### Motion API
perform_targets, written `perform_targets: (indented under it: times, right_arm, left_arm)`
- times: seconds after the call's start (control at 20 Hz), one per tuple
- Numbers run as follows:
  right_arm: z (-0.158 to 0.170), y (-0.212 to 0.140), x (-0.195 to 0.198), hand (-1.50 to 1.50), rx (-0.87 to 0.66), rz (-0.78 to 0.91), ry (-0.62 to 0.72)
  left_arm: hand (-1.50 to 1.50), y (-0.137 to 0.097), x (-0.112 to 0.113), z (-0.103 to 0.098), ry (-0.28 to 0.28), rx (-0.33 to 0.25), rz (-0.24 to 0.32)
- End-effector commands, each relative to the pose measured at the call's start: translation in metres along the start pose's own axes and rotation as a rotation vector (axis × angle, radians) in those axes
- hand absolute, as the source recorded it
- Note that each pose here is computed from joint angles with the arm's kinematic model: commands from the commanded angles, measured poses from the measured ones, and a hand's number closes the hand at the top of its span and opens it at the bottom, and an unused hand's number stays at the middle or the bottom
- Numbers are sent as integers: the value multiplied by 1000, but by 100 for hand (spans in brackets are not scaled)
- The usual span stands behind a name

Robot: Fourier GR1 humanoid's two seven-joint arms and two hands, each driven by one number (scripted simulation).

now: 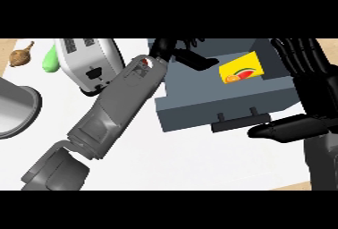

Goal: Pick up the cup, place it into the drawer and close the drawer

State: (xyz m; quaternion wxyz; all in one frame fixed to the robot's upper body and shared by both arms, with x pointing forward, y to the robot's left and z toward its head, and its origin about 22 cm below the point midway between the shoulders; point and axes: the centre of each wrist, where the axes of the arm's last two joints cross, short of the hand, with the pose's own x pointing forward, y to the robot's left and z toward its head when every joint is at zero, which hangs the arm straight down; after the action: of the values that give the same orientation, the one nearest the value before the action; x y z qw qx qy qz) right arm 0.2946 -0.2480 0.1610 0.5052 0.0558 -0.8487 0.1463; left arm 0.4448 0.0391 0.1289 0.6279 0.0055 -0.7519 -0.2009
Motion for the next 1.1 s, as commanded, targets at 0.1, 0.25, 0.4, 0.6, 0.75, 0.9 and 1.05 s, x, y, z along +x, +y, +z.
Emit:
perform_targets:
  times: [0.1,0.25,0.4,0.6,0.75,0.9,1.05]
  right_arm:
    - [-8,12,-4,-150,82,-64,-23]
    - [-13,25,-4,-150,216,-151,-32]
    - [-18,41,1,150,387,-175,-65]
    - [-10,46,-3,150,579,-172,32]
    - [-2,36,-3,150,701,12,159]
    - [6,40,-7,-150,739,138,249]
    - [12,21,-2,-150,687,300,274]
  left_arm:
    - [-150,-2,-25,12,-27,19,83]
    - [-150,-1,-17,10,-53,47,183]
    - [-150,-2,-2,6,-145,37,267]
    - [-150,-2,5,5,-213,94,342]
    - [-150,-3,16,2,-220,139,357]
    - [-150,-1,-1,6,-228,162,365]
    - [-150,2,-5,5,-203,165,366]
